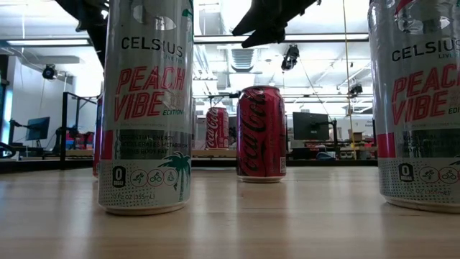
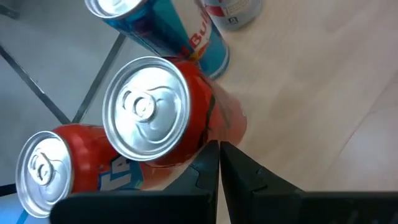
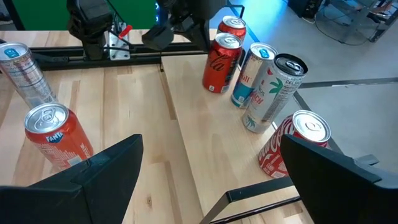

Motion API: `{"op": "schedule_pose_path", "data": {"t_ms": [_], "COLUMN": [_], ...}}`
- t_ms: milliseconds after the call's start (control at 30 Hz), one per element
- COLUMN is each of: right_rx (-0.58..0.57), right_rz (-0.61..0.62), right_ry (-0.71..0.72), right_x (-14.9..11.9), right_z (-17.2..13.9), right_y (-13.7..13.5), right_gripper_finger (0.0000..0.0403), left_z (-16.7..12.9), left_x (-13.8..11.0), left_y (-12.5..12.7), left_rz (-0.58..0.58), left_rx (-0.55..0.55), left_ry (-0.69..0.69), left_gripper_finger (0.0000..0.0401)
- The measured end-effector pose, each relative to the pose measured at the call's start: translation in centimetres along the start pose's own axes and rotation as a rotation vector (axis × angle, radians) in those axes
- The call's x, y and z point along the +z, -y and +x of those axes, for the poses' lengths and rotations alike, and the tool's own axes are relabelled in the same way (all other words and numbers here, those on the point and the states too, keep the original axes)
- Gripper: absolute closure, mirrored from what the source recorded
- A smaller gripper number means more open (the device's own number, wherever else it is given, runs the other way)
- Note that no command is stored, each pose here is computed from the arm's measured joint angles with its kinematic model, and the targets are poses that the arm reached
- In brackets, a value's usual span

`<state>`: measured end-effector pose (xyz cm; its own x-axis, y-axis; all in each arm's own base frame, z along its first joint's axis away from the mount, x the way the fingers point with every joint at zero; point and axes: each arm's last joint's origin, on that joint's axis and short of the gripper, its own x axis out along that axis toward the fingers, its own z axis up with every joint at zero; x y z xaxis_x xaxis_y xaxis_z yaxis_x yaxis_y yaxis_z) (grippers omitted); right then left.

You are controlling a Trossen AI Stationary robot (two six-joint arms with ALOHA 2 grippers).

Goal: Place canned beverage on shelf
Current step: Put the top red black soda can on the shelf, then put the red black soda can on the shelf aligned with the other red black soda can

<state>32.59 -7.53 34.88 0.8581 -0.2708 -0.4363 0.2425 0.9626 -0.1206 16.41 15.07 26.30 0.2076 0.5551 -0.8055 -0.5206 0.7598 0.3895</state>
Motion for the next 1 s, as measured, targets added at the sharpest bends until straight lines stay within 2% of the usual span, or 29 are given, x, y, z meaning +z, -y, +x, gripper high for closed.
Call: {"op": "schedule_pose_path", "data": {"t_ms": [200,433,567,733,1000], "right_rx": [0.000,0.000,0.000,0.000,-0.002], "right_rz": [0.000,0.008,0.010,0.012,0.031], "right_ry": [0.000,0.000,0.000,0.000,0.000], "right_x": [0.0,0.0,0.0,0.0,0.0], "right_z": [0.0,0.0,0.0,0.0,0.0], "right_y": [0.0,0.0,0.0,0.0,0.0], "right_gripper_finger": [0.0035,0.0035,0.0035,0.0035,0.0035], "left_z": [-0.4,-1.8,-3.1,-3.3,-1.4], "left_x": [-0.1,-0.2,0.1,0.4,0.3], "left_y": [0.0,0.3,-0.3,-1.7,-2.5], "left_rz": [-0.009,-0.001,-0.032,-0.105,-0.153], "left_rx": [-0.014,-0.198,-0.144,0.066,0.023], "left_ry": [0.014,0.128,0.238,0.255,0.197], "left_gripper_finger": [0.0401,0.0401,0.0401,0.0401,0.0401]}}
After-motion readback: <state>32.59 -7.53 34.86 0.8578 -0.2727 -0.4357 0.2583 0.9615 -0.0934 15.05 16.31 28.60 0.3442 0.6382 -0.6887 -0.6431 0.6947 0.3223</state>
